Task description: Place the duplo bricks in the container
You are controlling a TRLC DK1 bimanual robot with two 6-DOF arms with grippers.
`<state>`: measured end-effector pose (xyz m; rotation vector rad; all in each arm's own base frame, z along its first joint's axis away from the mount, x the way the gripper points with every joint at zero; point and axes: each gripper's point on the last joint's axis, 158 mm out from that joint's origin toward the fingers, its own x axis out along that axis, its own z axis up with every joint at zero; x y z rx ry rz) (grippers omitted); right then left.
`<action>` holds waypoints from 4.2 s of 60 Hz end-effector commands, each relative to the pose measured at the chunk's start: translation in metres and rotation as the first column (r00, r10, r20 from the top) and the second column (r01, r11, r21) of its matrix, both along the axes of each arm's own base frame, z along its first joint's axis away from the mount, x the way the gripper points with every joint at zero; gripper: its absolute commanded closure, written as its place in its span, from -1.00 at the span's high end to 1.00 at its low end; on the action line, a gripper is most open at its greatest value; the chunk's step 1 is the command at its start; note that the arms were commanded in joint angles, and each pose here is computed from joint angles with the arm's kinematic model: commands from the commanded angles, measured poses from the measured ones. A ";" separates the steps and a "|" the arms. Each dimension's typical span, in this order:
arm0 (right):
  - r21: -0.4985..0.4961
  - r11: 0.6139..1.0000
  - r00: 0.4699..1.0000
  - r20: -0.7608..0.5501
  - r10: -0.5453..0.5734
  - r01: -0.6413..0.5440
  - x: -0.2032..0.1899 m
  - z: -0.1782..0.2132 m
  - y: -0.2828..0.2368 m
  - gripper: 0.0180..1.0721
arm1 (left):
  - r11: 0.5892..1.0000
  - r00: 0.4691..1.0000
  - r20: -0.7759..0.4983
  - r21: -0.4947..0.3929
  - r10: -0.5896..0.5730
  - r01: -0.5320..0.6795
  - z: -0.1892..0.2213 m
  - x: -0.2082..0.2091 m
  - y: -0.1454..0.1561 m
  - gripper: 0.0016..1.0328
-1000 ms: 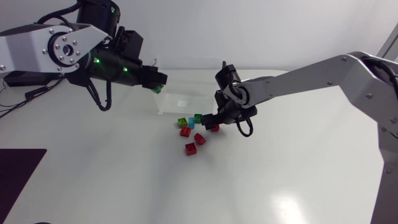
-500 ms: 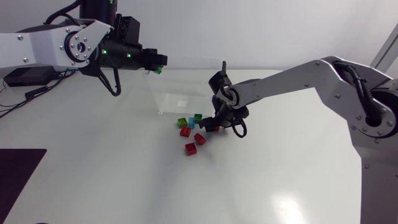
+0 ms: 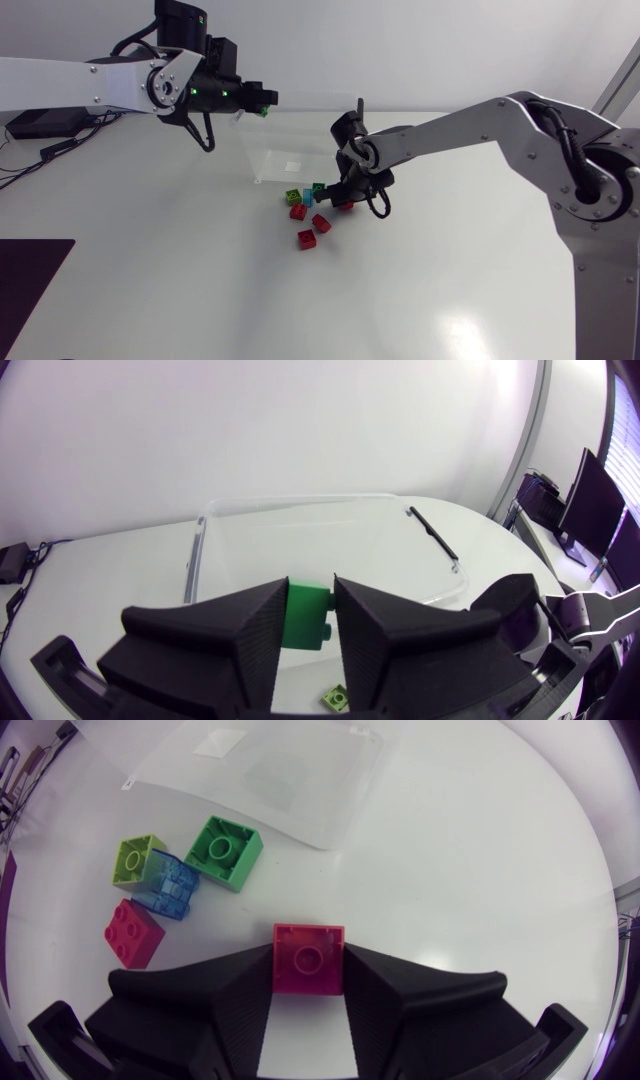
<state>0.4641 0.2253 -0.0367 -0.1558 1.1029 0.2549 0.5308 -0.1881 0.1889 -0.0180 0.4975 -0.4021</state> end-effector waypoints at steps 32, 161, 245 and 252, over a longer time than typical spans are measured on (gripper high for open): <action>0.099 0.995 0.982 0.189 0.006 -0.025 -0.040 0.142 -0.007 -0.42 | 0.999 0.991 0.132 -0.019 0.036 -0.033 0.028 0.003 -0.007 0.28; 0.150 0.972 0.974 0.158 0.159 -0.183 -0.107 0.156 -0.039 0.85 | 0.680 0.706 -0.429 0.244 -0.564 0.692 -0.214 -0.172 -0.080 0.27; 0.046 0.950 0.948 0.097 0.303 -0.308 -0.089 0.031 0.020 0.85 | 0.752 0.790 -0.227 0.244 -0.570 0.613 -0.101 -0.151 -0.035 -0.64; 0.007 0.950 0.945 0.103 0.310 -0.313 -0.081 0.028 0.031 0.85 | 0.817 0.846 -0.137 0.220 -0.515 0.533 -0.057 -0.123 -0.022 -0.64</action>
